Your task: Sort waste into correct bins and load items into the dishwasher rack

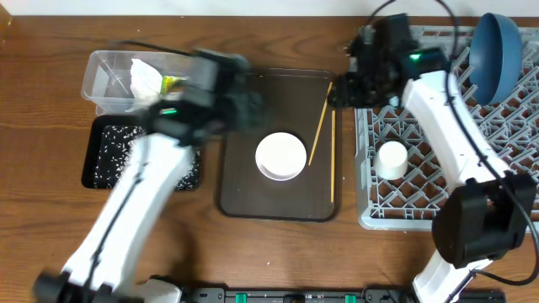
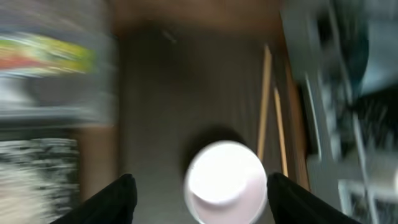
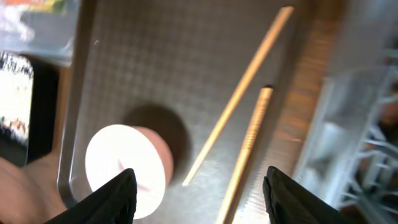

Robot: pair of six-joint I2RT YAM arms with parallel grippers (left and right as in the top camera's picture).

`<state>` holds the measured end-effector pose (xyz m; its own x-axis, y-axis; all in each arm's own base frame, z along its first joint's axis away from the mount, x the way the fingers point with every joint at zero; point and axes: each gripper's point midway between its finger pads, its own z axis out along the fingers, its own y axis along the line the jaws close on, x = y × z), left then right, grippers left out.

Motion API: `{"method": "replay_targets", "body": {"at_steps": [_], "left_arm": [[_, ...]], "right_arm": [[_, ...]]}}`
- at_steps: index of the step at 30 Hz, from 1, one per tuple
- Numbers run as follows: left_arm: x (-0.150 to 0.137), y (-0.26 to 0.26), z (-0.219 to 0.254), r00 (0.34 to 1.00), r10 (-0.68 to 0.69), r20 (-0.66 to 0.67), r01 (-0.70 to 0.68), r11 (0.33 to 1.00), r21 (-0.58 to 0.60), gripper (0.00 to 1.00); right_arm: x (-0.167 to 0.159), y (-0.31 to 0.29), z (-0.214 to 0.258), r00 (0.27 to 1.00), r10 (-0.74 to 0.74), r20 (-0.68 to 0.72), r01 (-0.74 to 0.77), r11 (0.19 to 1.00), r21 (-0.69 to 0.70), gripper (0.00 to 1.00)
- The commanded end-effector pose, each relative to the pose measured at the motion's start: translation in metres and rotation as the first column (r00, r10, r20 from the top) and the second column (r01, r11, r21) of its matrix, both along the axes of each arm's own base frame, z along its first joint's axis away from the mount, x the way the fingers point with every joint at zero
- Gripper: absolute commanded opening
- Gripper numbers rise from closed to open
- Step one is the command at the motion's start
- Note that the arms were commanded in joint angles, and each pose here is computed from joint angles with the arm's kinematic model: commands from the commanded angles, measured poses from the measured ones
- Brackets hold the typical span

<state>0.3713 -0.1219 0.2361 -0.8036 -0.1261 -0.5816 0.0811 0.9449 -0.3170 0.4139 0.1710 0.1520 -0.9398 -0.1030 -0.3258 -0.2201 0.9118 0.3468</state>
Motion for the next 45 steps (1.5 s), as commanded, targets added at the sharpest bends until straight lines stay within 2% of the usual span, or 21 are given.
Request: {"method": "replay_targets", "body": {"at_steps": [1, 6, 12, 13, 20, 25, 29, 35, 40, 41, 45], "left_arm": [[0.003, 0.041, 0.018, 0.991, 0.127, 0.032, -0.127, 0.992, -0.015, 0.70], [0.003, 0.089, 0.019, 0.968, 0.250, 0.020, -0.250, 0.968, -0.011, 0.70], [0.002, 0.101, 0.014, 0.960, 0.280, -0.002, -0.280, 0.960, -0.004, 0.71], [0.001, 0.101, 0.013, 0.960, 0.280, -0.006, -0.280, 0.960, -0.003, 0.82], [0.001, 0.100, 0.012, 0.960, 0.279, -0.008, -0.279, 0.960, -0.003, 0.86], [0.001, 0.100, 0.012, 0.960, 0.279, -0.008, -0.279, 0.960, -0.003, 0.88], [0.001, 0.100, 0.012, 0.960, 0.279, -0.008, -0.279, 0.960, -0.003, 0.88], [0.001, 0.101, 0.012, 0.960, 0.280, -0.008, -0.280, 0.960, -0.003, 0.90], [0.001, 0.101, 0.012, 0.960, 0.280, -0.008, -0.280, 0.960, -0.003, 0.91], [0.001, 0.101, 0.012, 0.960, 0.280, -0.008, -0.280, 0.960, -0.003, 0.91], [0.001, 0.101, 0.012, 0.960, 0.280, -0.008, -0.280, 0.960, -0.003, 0.92]], "right_arm": [[-0.013, 0.020, -0.008, 1.000, 0.008, -0.009, -0.009, 0.998, -0.060, 0.63], [-0.035, 0.055, -0.040, 0.994, 0.079, -0.076, -0.086, 0.993, -0.087, 0.61], [-0.051, 0.068, -0.077, 0.979, 0.102, -0.176, -0.124, 0.985, -0.120, 0.52], [-0.053, 0.069, -0.083, 0.976, 0.104, -0.193, -0.130, 0.983, -0.127, 0.50], [-0.061, 0.065, -0.114, 0.956, 0.097, -0.276, -0.145, 0.977, -0.159, 0.39], [-0.059, 0.066, -0.116, 0.957, 0.098, -0.272, -0.144, 0.977, -0.159, 0.23], [-0.059, 0.059, -0.124, 0.959, 0.084, -0.271, -0.142, 0.969, -0.202, 0.25], [-0.062, 0.057, -0.132, 0.957, 0.081, -0.278, -0.142, 0.968, -0.207, 0.21], [-0.062, 0.057, -0.133, 0.958, 0.082, -0.276, -0.142, 0.968, -0.207, 0.09], [-0.062, 0.057, -0.135, 0.958, 0.082, -0.275, -0.142, 0.968, -0.206, 0.01], [-0.061, 0.058, -0.138, 0.960, 0.082, -0.267, -0.139, 0.969, -0.203, 0.01]]}}
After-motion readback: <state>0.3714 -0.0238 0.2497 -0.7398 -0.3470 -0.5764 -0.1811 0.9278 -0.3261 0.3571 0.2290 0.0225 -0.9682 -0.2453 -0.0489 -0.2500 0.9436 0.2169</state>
